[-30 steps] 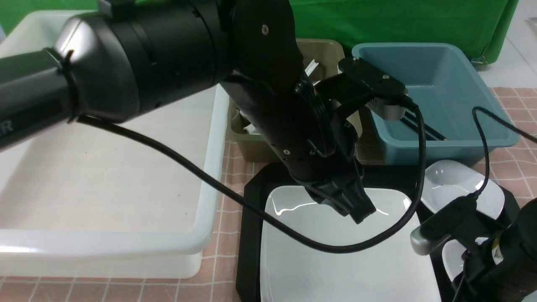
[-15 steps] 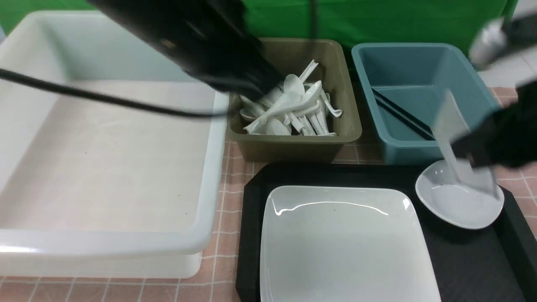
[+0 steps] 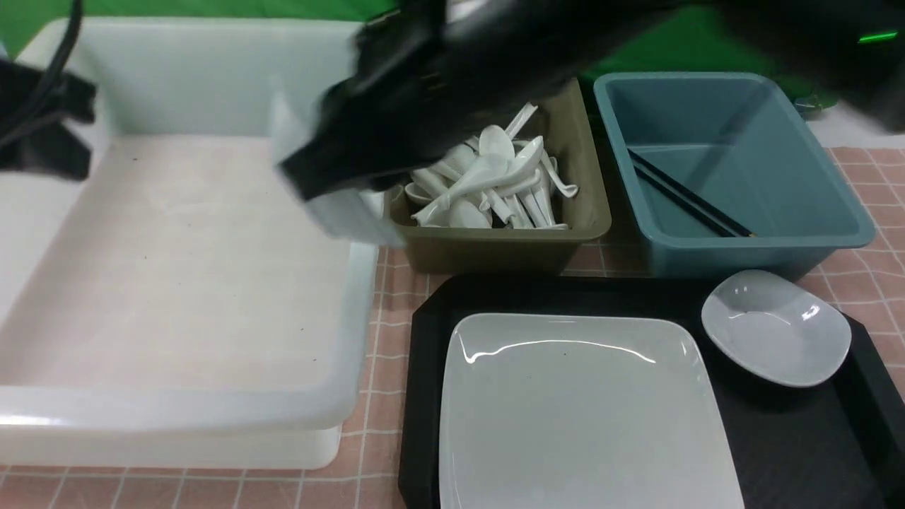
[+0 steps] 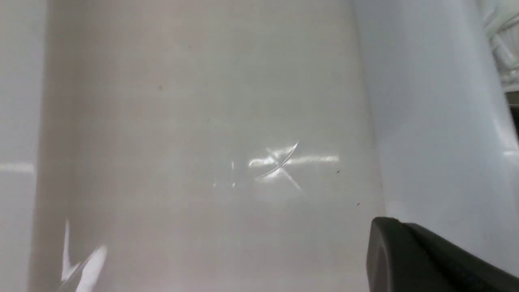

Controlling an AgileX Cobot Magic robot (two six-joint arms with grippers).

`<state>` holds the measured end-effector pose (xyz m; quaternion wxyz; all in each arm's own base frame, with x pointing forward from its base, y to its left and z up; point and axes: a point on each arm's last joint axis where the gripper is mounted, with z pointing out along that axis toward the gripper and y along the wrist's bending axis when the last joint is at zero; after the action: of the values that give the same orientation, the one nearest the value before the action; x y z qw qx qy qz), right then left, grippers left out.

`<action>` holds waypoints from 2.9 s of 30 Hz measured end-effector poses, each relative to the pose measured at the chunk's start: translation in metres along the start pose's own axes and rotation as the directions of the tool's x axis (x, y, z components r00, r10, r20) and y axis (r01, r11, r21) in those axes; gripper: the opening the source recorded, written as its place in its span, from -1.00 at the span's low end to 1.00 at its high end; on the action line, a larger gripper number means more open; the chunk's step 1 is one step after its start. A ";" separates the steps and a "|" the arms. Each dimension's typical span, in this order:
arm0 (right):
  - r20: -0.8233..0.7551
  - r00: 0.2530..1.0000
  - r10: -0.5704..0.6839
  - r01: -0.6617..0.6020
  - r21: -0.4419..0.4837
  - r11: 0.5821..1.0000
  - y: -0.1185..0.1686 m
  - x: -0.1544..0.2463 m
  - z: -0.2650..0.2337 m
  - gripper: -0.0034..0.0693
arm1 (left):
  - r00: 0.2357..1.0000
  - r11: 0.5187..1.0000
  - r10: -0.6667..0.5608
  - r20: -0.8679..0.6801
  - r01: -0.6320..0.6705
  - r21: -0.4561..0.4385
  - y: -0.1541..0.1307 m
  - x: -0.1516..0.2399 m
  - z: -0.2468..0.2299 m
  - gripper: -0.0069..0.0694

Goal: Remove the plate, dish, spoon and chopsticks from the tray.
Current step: Use the right arm to put the small plate into the large storage box on the left, then use the right arm to grab a small plate from the dinner plate

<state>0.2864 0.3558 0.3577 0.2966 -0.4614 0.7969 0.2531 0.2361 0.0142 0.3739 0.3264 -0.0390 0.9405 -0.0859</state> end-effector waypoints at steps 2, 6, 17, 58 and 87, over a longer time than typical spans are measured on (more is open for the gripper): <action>-0.020 1.000 -0.008 0.008 -0.013 1.000 0.000 -0.001 0.029 -0.70 | 1.000 0.999 -0.029 -0.007 0.028 -0.020 0.007 0.009 -0.001 -0.82; -0.085 0.996 0.001 -0.003 -0.027 1.000 -0.010 0.012 0.088 -0.70 | 0.998 0.997 -0.058 0.003 0.058 -0.047 0.015 0.020 -0.008 -0.82; -0.169 0.986 0.016 -0.020 -0.022 1.000 -0.022 0.043 0.151 -0.41 | 0.997 0.999 -0.050 0.060 0.051 -0.018 0.010 0.023 -0.021 -0.81; -0.457 0.800 0.389 -0.138 0.491 0.860 -0.180 0.276 -0.082 0.67 | 0.824 0.690 0.551 0.135 -0.540 0.482 -0.236 0.044 0.098 -0.81; -0.372 0.909 0.189 0.028 0.507 0.862 -0.138 0.222 -0.095 -0.71 | 0.835 0.730 0.515 0.195 -0.546 0.411 -0.228 0.015 0.100 -0.81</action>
<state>0.2975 0.1002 0.2489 0.2216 -0.3763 0.8981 -0.0523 0.2902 -0.2257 0.3297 0.3688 0.3048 0.8543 -0.2032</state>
